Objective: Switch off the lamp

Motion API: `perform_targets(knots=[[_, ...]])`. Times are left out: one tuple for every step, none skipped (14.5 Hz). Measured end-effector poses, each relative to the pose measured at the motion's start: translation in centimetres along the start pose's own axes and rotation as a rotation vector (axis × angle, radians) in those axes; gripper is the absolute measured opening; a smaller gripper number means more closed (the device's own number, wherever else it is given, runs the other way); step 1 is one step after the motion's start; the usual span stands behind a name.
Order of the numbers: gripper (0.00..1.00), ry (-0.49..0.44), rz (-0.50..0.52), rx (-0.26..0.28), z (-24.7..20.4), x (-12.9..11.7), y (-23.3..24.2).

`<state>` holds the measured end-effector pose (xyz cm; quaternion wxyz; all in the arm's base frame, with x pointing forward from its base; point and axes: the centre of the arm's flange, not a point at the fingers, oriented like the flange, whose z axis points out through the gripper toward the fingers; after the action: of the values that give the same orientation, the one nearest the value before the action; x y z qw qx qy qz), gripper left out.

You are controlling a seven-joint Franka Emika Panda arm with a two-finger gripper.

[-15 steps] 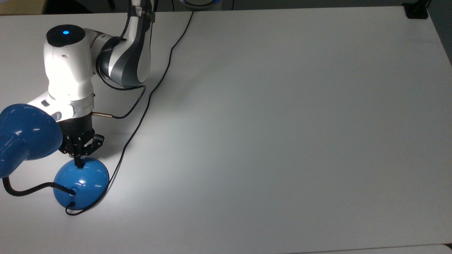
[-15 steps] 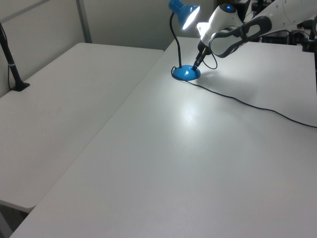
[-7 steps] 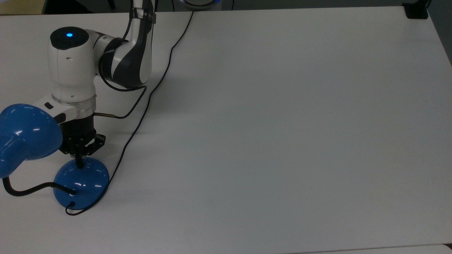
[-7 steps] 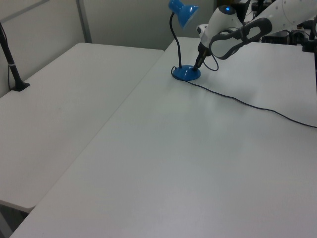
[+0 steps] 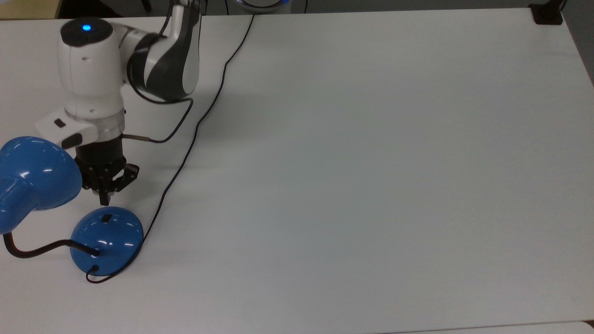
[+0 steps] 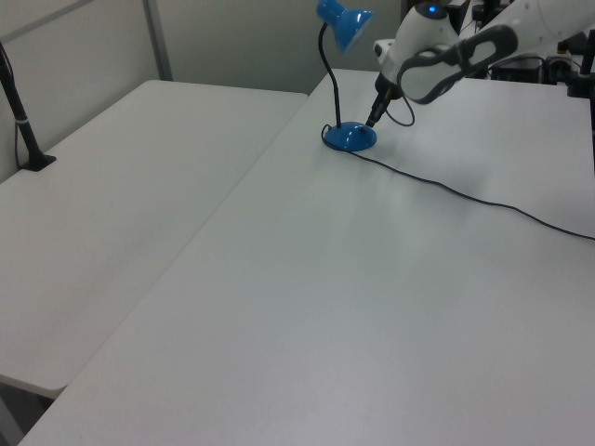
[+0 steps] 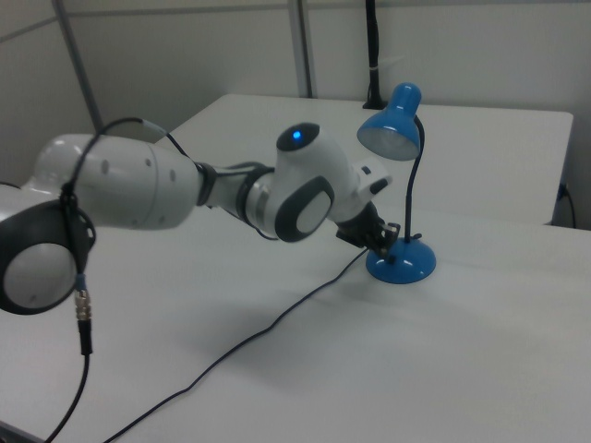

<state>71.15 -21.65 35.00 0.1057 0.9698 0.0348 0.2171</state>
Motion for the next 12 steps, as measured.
perform_targets(knots=[[0.01, -0.039, 0.046, 0.032, -2.4, 0.4, -0.5], [0.01, -0.072, 0.091, 0.059, -4.7, 0.8, -1.2], [0.01, -0.106, 0.139, 0.084, -6.9, 1.3, -2.1], [0.01, -0.147, 0.181, 0.106, -9.5, 1.8, -3.1], [0.02, -0.195, 0.211, 0.126, -12.2, 2.0, -4.3], [0.05, -0.247, 0.220, 0.144, -14.8, 2.0, -5.4], [0.05, -0.306, 0.216, 0.162, -17.5, 1.6, -6.4], [0.10, -0.370, 0.203, 0.180, -20.3, 1.0, -7.2], [0.19, -0.425, 0.189, 0.194, -23.0, 0.2, -7.7], [0.30, -0.458, 0.179, 0.204, -25.7, -0.5, -8.0], [0.45, -0.472, 0.166, 0.212, -29.5, -1.2, -8.5], [0.53, -0.467, 0.172, 0.211, -31.5, -1.6, -8.7]])
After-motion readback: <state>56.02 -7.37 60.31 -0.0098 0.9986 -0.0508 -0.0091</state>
